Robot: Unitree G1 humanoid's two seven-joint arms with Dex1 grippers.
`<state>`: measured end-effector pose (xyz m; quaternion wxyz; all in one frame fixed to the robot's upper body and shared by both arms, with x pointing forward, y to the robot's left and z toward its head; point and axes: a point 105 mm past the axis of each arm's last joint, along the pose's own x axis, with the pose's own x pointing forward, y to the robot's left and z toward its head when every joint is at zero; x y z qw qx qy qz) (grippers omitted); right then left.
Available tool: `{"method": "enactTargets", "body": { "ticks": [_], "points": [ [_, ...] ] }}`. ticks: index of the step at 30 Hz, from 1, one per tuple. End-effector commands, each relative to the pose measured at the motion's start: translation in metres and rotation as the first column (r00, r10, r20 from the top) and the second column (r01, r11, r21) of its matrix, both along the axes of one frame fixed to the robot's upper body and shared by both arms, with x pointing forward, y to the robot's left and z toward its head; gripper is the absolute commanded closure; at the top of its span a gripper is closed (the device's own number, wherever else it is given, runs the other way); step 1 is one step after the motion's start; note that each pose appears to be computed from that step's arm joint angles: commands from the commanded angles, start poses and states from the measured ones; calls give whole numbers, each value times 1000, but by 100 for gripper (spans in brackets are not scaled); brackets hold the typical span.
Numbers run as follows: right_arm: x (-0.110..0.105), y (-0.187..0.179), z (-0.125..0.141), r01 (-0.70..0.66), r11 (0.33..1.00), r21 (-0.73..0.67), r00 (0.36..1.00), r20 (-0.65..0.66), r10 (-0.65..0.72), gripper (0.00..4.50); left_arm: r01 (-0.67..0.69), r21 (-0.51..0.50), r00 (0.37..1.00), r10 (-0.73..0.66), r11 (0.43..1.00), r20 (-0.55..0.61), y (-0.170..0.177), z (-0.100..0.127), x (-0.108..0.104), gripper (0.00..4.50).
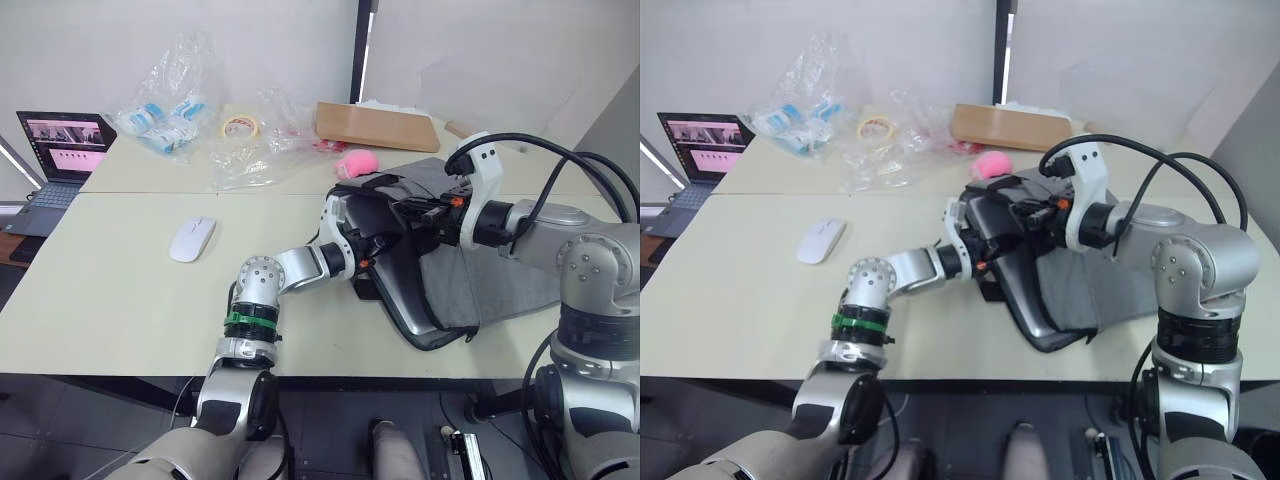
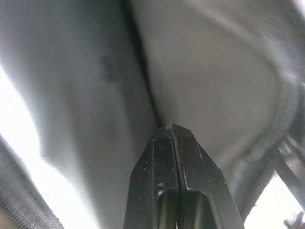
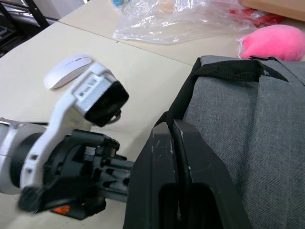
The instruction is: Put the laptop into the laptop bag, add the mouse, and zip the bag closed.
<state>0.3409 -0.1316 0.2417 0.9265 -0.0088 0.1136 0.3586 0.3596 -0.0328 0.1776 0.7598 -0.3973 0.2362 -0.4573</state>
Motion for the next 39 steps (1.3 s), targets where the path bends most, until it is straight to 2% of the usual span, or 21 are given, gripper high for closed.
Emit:
{"method": "enactTargets", "body": {
  "ticks": [1,3,4,5,7,12,15,18,21,25,29,33,36,39],
  "points": [
    [-3,1,14,-21,1000,4,997,75,21,450,-63,47,948,45,997,316,25,31,3,449],
    [-1,1,12,-19,1000,4,997,73,19,450,-96,126,903,33,987,428,44,35,10,449],
    [0,0,11,-19,1000,4,997,73,19,450,-158,129,874,78,979,480,57,42,20,449],
    [1,1,10,-20,1000,4,997,73,20,450,-207,118,854,120,971,506,68,47,28,424],
    [2,1,9,-21,1000,5,997,74,21,450,-264,101,821,168,959,545,84,53,38,371],
    [4,2,8,-28,1000,4,997,76,28,450,-323,203,748,118,925,653,106,52,42,199],
    [5,2,6,-38,999,-1,996,76,38,450,-374,273,706,82,886,703,135,50,34,99],
    [6,4,3,-51,999,-8,996,78,51,450,-399,347,698,36,849,715,166,40,10,2],
    [7,5,2,-59,998,-8,995,81,59,450,-440,400,707,35,804,707,194,29,-14,2],
    [11,6,-2,-67,998,-1,994,81,66,450,-562,396,656,100,726,748,243,20,-48,2],
    [13,8,-10,-83,997,0,994,77,83,450,-587,509,720,120,629,683,290,2,-81,2],
    [11,9,-18,-115,991,-66,987,106,122,450,-674,520,691,199,525,695,332,5,-100,2],
    [0,8,-16,-198,977,-79,966,151,208,379,-743,538,659,291,399,694,381,9,-112,0],
    [-3,-4,-6,-233,969,-79,951,188,244,278,-773,573,634,360,271,684,411,7,-116,0]
  ]
}}
